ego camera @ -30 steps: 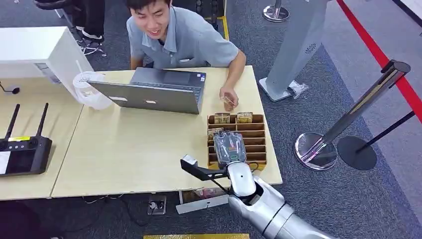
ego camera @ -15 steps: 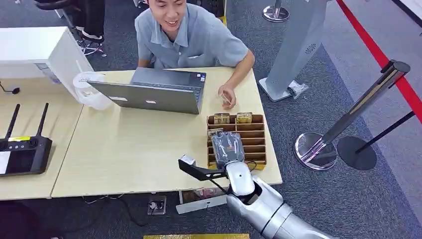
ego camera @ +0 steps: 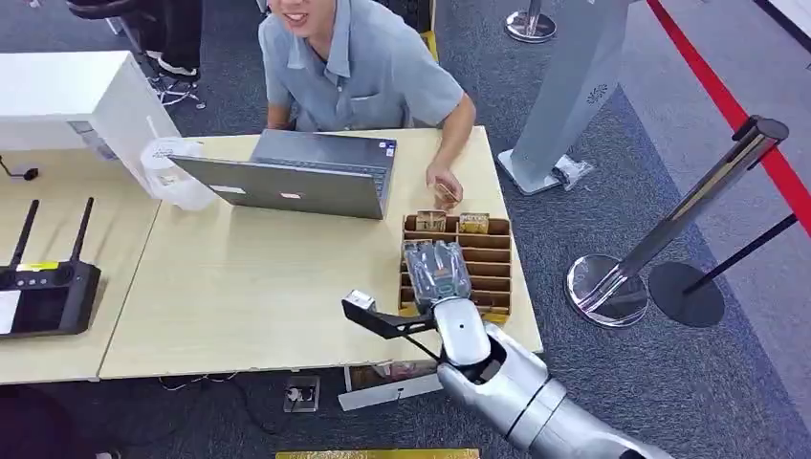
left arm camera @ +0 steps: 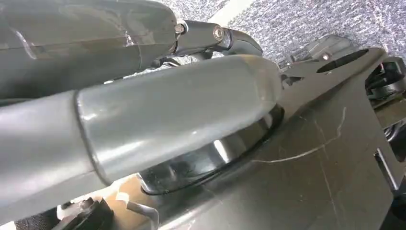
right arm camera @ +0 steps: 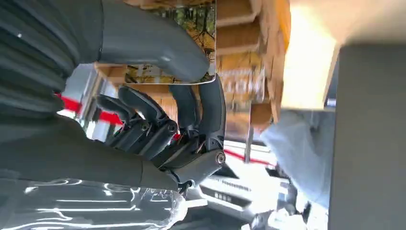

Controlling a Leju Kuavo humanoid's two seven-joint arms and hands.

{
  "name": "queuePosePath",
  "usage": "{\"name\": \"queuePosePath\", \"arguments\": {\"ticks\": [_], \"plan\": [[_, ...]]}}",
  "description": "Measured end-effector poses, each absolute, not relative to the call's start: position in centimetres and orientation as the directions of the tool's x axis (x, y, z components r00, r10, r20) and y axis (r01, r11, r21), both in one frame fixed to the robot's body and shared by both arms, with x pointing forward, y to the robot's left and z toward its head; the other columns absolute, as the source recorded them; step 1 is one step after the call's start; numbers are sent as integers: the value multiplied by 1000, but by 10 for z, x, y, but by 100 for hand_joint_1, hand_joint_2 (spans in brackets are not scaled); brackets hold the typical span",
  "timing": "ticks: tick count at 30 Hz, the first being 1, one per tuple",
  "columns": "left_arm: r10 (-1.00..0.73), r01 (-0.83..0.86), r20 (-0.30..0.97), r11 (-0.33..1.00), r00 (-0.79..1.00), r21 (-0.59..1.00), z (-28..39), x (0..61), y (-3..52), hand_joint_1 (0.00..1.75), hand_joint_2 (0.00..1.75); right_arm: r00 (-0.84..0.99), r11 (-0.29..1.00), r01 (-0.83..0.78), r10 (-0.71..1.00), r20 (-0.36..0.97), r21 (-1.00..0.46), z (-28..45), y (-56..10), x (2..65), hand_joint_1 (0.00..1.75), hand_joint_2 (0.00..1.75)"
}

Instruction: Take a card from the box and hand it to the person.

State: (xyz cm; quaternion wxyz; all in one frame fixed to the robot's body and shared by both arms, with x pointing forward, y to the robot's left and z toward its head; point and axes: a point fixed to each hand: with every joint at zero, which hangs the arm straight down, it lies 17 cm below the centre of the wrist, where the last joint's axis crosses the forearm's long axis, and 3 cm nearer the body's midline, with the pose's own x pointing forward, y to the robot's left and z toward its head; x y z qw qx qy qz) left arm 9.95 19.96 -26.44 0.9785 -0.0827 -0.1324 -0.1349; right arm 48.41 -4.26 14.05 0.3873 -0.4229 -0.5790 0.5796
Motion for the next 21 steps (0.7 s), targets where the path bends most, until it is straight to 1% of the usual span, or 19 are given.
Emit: {"name": "queuePosePath", "arguments": {"ticks": [8,14,17,21], "plan": [[-251,295,277,947,928,-130,-265,98,203,0,0,-395,-61,170,910,-124,-984,207,-42,486,175,175],[-275,319,271,939,923,-133,-265,95,206,0,0,-421,-99,300,879,-225,-949,276,-39,482,175,175],[-287,332,276,934,917,-133,-265,95,206,0,0,-434,-74,359,869,-236,-930,309,-37,480,175,175],[-317,365,284,921,905,-135,-264,93,205,0,0,-451,-8,435,863,-226,-900,337,-38,478,175,175]]}}
